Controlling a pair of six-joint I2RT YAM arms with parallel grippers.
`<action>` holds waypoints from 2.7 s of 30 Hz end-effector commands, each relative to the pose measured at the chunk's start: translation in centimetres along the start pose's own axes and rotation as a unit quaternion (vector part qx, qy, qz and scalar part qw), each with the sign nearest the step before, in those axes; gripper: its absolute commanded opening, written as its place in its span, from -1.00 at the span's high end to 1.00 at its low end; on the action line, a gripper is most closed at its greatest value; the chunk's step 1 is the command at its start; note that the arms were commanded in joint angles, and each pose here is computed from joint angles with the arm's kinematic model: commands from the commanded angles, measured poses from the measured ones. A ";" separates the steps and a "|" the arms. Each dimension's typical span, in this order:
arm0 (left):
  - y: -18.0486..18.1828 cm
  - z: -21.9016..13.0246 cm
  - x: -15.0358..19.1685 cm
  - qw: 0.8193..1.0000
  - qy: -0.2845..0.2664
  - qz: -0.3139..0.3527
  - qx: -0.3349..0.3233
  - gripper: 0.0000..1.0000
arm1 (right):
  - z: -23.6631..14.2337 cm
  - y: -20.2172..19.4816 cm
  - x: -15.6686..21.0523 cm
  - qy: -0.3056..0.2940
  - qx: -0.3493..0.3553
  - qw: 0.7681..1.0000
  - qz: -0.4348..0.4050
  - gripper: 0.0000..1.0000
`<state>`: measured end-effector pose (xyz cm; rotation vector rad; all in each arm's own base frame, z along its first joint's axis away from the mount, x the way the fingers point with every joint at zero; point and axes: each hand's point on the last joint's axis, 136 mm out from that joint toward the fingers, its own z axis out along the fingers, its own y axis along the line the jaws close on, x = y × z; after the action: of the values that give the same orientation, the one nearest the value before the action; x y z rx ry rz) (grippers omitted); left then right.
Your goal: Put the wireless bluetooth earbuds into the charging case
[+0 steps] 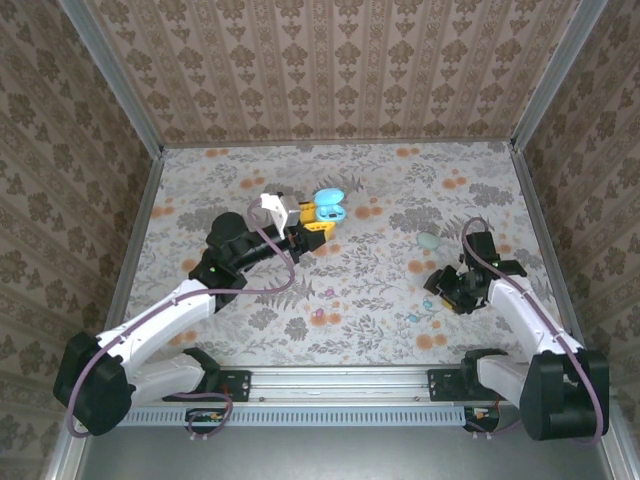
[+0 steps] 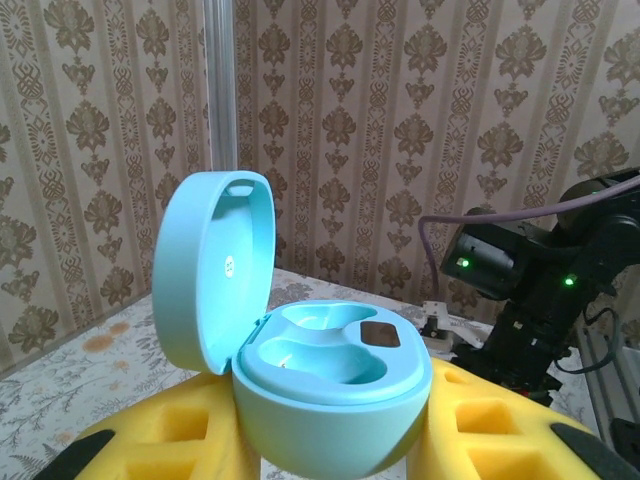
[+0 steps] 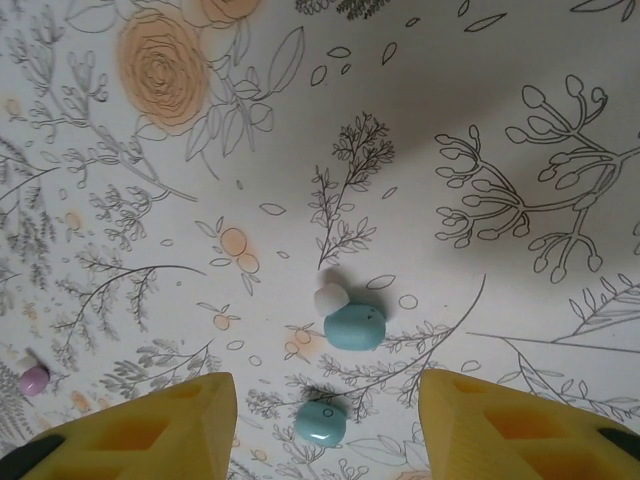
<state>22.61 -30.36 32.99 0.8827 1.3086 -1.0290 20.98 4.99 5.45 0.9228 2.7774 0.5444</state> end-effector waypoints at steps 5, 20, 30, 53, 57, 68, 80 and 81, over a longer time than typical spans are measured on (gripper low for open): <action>-0.5 -0.2 -1.4 1.000 -0.019 0.011 -0.001 0.42 | 2.3 0.6 0.9 0.032 -0.011 0.999 0.003 -0.05; -0.5 -0.1 -1.6 1.000 -0.012 0.017 -0.003 0.42 | 4.5 1.2 1.3 0.051 0.017 0.998 -0.042 0.02; -0.5 -0.1 -1.7 1.000 -0.011 0.018 -0.006 0.42 | 5.8 4.0 1.1 0.075 0.028 0.991 -0.110 0.02; -0.3 -0.2 -1.4 1.000 -0.004 0.022 -0.011 0.41 | 4.3 2.9 1.3 0.066 0.109 0.980 -0.153 0.04; -0.3 -0.2 -1.3 1.000 -0.002 0.022 -0.013 0.41 | 4.6 3.0 2.0 0.076 0.103 0.980 -0.151 0.05; -0.3 -0.4 -1.5 1.000 -0.002 0.023 -0.015 0.41 | 5.6 4.8 2.9 0.094 0.068 0.983 -0.139 0.05; -0.3 -0.4 -1.6 1.000 -0.005 0.021 -0.017 0.41 | 5.8 8.4 2.1 0.075 0.014 0.984 -0.161 0.03; -0.3 -0.4 -1.6 1.000 -0.004 0.020 -0.017 0.41 | 5.8 8.8 2.0 0.075 0.010 0.983 -0.169 0.03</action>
<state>22.72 -30.13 32.12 0.8808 1.3582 -0.9836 24.18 13.58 2.64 0.4678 3.0201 0.5144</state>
